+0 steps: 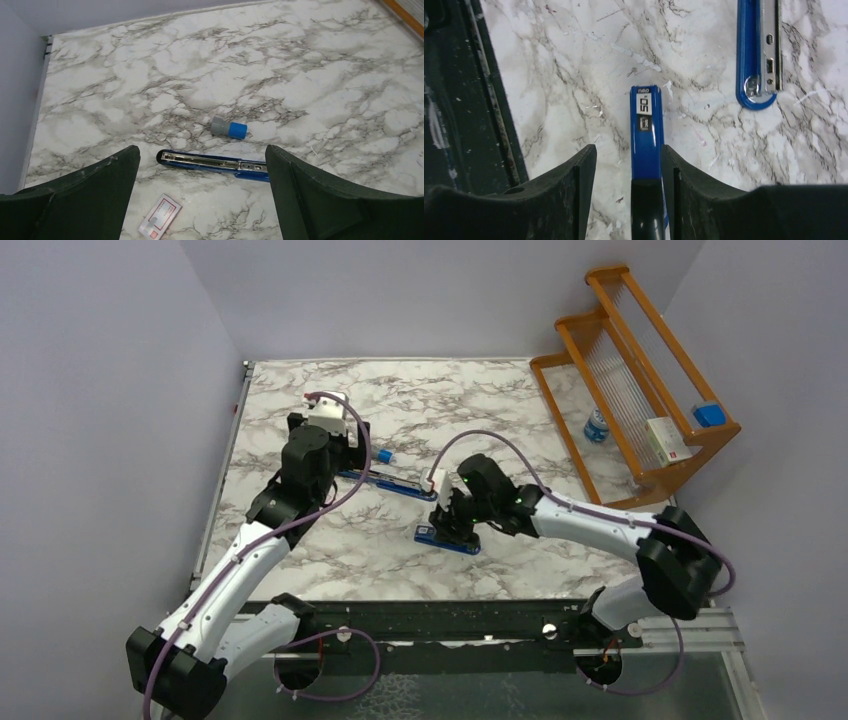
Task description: Load the staples into the stapler
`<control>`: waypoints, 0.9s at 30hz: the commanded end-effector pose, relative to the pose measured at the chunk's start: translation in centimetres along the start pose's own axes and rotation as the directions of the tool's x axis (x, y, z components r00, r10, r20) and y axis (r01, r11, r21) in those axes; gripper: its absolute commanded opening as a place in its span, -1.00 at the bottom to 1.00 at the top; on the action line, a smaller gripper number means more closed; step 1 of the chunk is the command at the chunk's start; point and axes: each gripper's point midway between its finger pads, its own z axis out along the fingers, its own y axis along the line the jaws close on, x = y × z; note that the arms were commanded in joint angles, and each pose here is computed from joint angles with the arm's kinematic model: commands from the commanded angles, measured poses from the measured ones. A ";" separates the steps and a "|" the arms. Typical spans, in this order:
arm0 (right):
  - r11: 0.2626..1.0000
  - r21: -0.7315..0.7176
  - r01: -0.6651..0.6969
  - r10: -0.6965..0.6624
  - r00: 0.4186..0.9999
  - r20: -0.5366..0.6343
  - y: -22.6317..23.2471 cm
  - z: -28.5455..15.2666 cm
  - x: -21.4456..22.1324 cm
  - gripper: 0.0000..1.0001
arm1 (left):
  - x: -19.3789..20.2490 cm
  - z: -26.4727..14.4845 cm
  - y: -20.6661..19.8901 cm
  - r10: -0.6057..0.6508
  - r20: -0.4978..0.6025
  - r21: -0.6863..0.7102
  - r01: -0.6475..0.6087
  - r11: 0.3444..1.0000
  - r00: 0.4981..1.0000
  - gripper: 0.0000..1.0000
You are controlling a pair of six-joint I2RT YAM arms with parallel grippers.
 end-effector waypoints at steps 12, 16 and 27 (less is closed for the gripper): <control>0.750 0.064 -0.658 0.565 0.689 0.454 -9.1 -9.4 4.0 0.13 | 2.2 -0.1 -12.7 0.005 0.023 0.621 -0.018 0.783 1.000 0.98; 0.709 0.065 -0.702 0.601 0.650 0.465 -9.0 -9.1 5.6 0.18 | 5.1 -2.8 -17.1 0.132 0.134 0.800 -0.186 0.571 0.982 0.98; 0.725 0.057 -0.686 0.595 0.665 0.451 -8.0 -8.7 6.7 0.21 | 13.5 -10.1 -22.4 0.330 0.488 0.867 -0.493 -0.073 0.808 0.89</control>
